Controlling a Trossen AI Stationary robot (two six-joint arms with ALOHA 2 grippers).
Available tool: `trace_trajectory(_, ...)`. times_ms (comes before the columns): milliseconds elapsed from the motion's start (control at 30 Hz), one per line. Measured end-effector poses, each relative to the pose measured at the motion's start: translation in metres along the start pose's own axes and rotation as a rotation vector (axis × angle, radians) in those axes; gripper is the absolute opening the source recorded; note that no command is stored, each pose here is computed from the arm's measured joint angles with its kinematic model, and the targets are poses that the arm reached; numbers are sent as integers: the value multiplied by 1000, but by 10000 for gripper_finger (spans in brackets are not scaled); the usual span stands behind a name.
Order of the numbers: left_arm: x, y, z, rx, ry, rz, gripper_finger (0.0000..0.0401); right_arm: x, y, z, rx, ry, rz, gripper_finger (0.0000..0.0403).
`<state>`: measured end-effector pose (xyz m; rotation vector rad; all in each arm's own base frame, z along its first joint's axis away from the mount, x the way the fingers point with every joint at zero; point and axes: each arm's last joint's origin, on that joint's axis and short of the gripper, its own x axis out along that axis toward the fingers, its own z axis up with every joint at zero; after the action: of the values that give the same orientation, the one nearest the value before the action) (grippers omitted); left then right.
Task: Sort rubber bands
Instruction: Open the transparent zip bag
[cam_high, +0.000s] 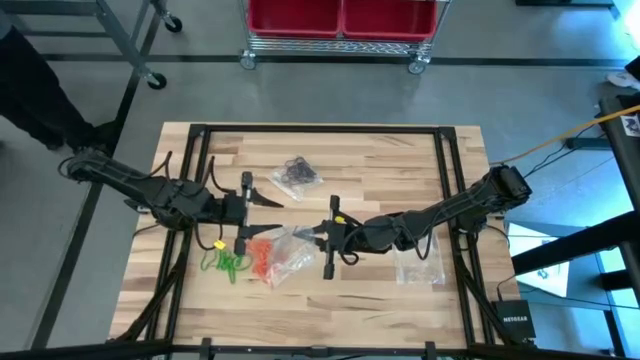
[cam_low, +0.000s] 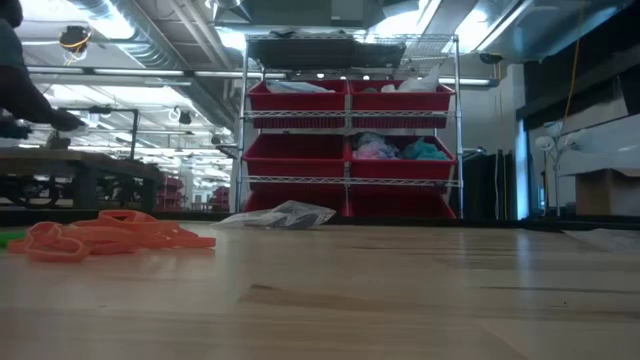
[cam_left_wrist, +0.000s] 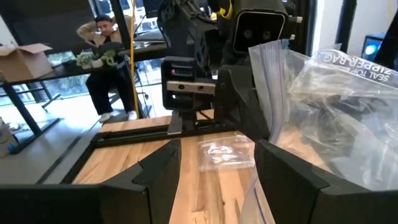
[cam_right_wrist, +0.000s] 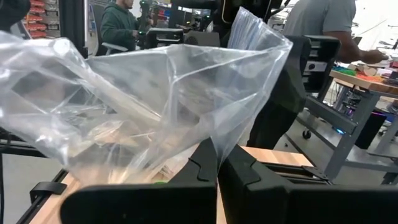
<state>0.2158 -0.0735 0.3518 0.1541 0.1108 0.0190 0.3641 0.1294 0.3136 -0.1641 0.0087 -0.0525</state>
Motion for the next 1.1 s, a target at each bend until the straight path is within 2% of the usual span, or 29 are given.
trace_trajectory(1100, 3, -2, -2, -1, 8, -19, 198, 2, -5, -1, 0, 4, -22, 0)
